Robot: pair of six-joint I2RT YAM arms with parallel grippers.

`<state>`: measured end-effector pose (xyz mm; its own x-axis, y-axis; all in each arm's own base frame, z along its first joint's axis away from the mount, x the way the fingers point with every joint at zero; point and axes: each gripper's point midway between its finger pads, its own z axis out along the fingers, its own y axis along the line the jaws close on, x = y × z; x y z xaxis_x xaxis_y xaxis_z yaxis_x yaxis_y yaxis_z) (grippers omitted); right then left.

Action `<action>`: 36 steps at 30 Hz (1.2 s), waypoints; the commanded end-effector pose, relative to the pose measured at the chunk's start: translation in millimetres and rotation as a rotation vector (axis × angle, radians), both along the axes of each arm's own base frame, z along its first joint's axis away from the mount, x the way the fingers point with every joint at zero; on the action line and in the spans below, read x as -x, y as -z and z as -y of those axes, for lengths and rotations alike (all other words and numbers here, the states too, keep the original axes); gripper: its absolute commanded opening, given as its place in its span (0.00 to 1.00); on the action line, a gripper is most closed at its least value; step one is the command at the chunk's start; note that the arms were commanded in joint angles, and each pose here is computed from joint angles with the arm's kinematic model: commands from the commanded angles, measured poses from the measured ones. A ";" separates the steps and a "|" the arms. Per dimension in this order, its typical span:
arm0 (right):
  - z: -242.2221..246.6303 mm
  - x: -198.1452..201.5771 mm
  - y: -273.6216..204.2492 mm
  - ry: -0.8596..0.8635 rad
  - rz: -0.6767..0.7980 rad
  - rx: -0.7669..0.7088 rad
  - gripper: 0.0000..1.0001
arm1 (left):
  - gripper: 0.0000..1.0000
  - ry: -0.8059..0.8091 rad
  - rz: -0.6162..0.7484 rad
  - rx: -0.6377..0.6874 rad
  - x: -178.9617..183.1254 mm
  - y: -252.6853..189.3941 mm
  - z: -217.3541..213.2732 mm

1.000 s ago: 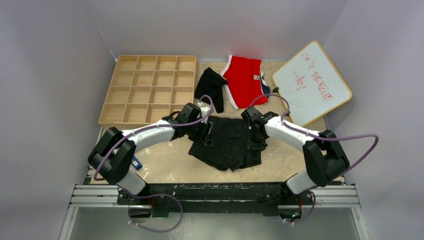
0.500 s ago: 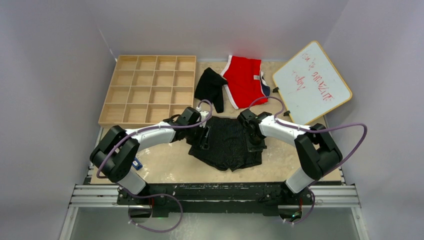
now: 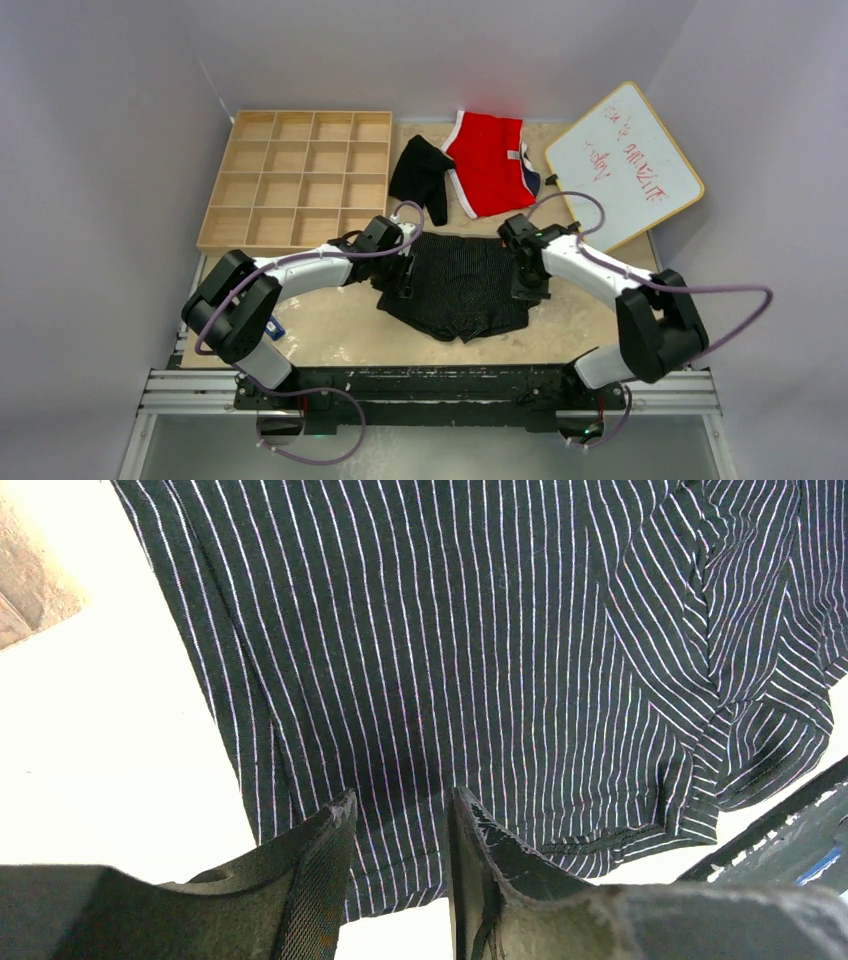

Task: Roll the underwear
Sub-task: Flatten out the underwear at the center of the board.

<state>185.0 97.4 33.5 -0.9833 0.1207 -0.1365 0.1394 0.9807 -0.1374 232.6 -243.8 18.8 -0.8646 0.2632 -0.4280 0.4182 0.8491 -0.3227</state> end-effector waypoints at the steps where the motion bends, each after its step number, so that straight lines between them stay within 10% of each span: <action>1: 19.5 -3.6 1.1 0.236 0.071 -0.110 0.03 | 0.36 -0.035 -0.055 -0.118 16.2 27.3 -26.7; 12: 54.3 -17.9 -9.2 0.411 0.213 -0.082 0.20 | 0.36 -0.049 -0.031 -0.083 15.3 15.6 -24.1; 24: -17.9 -113.2 -62.7 0.127 0.521 -0.485 0.23 | 0.54 -0.042 0.064 0.119 13.1 -37.2 -2.1; 36: -4.5 -184.4 -2.1 0.056 0.430 -0.277 0.18 | 0.61 -0.164 0.052 0.130 27.0 -39.4 -20.6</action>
<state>346.4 113.6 46.1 -0.8376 0.3299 -0.4355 0.2162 0.9322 0.2903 207.9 -229.7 48.0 -0.8686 0.1492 -0.4725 0.3592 0.8464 -0.3931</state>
